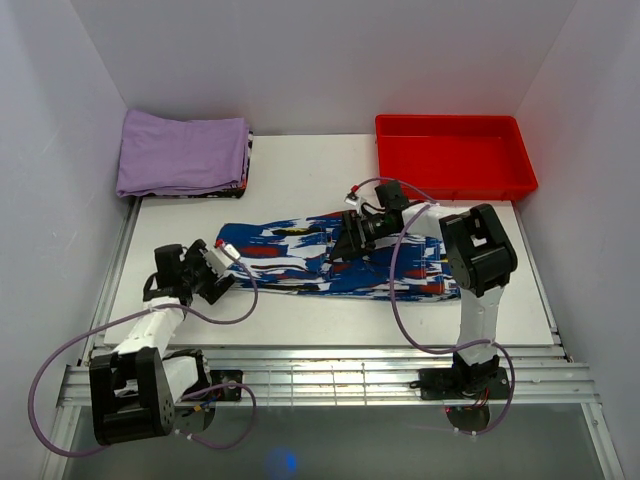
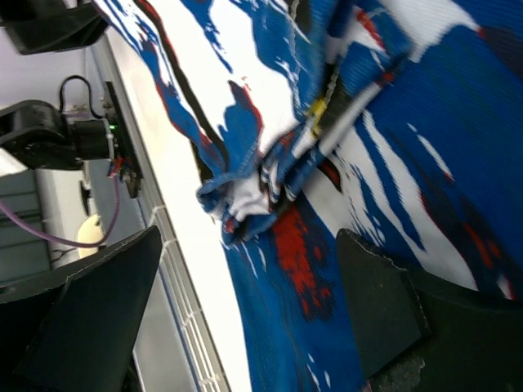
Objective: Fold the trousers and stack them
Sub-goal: Fold the trousers
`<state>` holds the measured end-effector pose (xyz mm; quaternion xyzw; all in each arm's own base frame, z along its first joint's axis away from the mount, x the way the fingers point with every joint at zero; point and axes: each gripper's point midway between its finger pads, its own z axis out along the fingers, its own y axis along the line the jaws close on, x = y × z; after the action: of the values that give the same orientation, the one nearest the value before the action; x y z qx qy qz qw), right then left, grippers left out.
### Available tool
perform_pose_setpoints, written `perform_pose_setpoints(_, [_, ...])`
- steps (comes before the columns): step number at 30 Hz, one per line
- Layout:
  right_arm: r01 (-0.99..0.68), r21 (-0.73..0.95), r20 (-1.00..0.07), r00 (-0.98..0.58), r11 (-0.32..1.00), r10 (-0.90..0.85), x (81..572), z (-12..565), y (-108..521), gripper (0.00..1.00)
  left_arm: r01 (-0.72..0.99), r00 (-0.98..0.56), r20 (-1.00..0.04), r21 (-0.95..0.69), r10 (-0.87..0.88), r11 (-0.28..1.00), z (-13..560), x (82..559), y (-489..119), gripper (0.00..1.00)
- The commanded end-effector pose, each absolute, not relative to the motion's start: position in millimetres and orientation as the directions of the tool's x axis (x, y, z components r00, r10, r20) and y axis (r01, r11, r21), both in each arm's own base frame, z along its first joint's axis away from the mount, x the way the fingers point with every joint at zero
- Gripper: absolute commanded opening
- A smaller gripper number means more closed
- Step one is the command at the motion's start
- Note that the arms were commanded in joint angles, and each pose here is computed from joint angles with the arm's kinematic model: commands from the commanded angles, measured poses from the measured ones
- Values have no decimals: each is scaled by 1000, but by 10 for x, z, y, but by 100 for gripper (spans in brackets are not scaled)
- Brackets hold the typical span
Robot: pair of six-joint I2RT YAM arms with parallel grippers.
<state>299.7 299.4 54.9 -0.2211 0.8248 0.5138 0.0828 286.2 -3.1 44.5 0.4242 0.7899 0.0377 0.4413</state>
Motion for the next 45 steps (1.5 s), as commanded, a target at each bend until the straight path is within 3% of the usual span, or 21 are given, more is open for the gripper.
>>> perform_pose_setpoints(1, [-503,729,-408,-864,464,-295,3040,560,2733,93,728,-357,-719,185,596,660,483,2487,-323,98])
perform_pose_setpoints(4, [-554,694,-464,-832,460,-303,3076,794,2651,94,788,-376,-745,57,552,613,614,2261,-540,98])
perform_pose_setpoints(9, [-667,584,-576,-742,462,-343,3170,1102,2347,94,779,-511,-699,-129,501,613,714,1898,-642,98])
perform_pose_setpoints(12, [-695,514,-618,-706,502,-345,3244,1223,2029,93,686,-547,-743,-132,387,715,981,2139,-464,98])
perform_pose_setpoints(15, [-674,485,-615,-716,557,-331,3289,1257,1649,91,649,-591,-759,-248,272,719,1330,2340,-480,98])
perform_pose_setpoints(17, [-626,488,-590,-750,608,-299,3312,1265,1377,90,519,-667,-733,-330,132,789,1459,2687,-370,98])
perform_pose_setpoints(25, [-526,477,-508,-819,704,-268,3190,1122,726,82,289,-835,-543,-577,-94,764,1239,3109,-330,98])
perform_pose_setpoints(30, [-520,469,-482,-828,713,-287,3104,963,637,80,242,-858,-494,-628,-139,740,1000,3150,-359,98])
perform_pose_setpoints(35, [-511,486,-461,-839,709,-289,3097,869,638,79,179,-856,-490,-581,-165,794,738,3272,-221,97])
perform_pose_setpoints(38, [-516,491,-459,-838,702,-295,3121,838,641,76,147,-874,-456,-578,-168,803,552,3323,-169,91])
perform_pose_setpoints(40, [-546,500,-486,-819,672,-305,3152,905,685,72,164,-869,-459,-619,-184,768,623,3321,-120,87])
perform_pose_setpoints(41, [-564,497,-514,-804,660,-299,3228,1013,711,71,262,-836,-516,-676,-189,689,848,3334,-195,87])
perform_pose_setpoints(45, [-660,561,-624,-734,500,-269,3424,1472,1242,69,350,-736,-619,-696,-276,627,1377,3362,22,97])
